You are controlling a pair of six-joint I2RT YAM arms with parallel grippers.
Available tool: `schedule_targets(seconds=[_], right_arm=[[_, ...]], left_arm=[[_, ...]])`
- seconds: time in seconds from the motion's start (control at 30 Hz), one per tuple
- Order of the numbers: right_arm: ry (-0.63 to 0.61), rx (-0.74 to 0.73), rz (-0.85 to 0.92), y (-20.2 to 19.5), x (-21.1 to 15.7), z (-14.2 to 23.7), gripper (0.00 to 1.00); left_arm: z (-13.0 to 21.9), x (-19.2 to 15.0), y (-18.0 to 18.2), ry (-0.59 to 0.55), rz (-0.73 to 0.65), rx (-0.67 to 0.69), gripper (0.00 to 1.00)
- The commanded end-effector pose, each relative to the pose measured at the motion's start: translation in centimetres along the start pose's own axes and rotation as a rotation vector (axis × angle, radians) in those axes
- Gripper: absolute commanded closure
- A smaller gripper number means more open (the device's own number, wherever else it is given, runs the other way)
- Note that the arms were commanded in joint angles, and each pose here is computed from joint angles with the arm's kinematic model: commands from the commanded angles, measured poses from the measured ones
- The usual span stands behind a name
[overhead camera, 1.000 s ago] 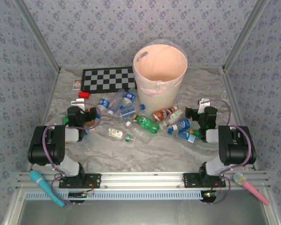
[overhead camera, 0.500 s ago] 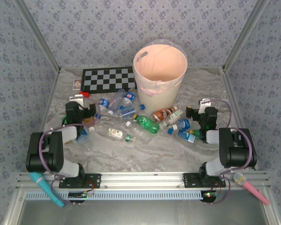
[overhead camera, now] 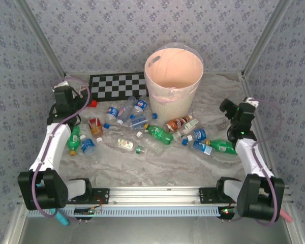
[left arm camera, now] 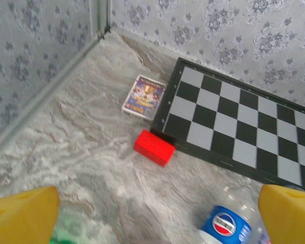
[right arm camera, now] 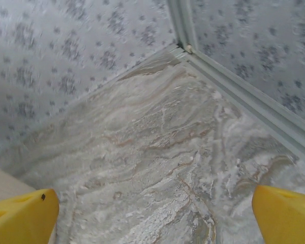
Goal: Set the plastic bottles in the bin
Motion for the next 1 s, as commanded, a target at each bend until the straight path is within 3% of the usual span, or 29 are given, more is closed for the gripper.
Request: schedule_targets(seconds=[0.0,0.13,0.37,0.63,0.77,0.97], right_arm=[[0.221,-0.065,-0.25,-2.1,-2.5,1.2,0.01],[0.306,-0.066,-0.349,-2.6,-3.4,2.3,0.01],[0.46,-0.185,-0.379,-3.5,-5.5,5.9,0.01],[0.642,-0.37,-0.397,-4.5,-9.3,10.2,0.01],[0.701,-0.407,-0.483,-4.9,-11.4,10.4,0.03],[0.708,-0.403,-0.583,-4.9,-13.2,9.2,0.09]], left_arm=[[1.5,-2.4,-0.3,0.168,0.119,-0.044,0.0],[2.1,-3.4,-1.9,0.192,0.154,-0.152,0.0],[2.9,-6.3,-5.5,0.288,0.061,-0.208,0.0],[3.2,-8.9,-7.2,0.28,0.014,-0.14,0.0],[3.6,-10.7,-8.9,0.315,-0.104,-0.211,0.0],[4.1,-12.1,-9.3,0.293,-0.22,-0.187,0.0]])
Point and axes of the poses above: each hand's point on the last joint's axis, 136 mm out from that joint toward the fingers, its own z axis back along the fingers, its own y axis along the line the jaws close on, x = y × z, the point moved 5 cm from there along z, back along the fingers, and after that the axes turned 2 degrees about z, right-handed, at the moved point
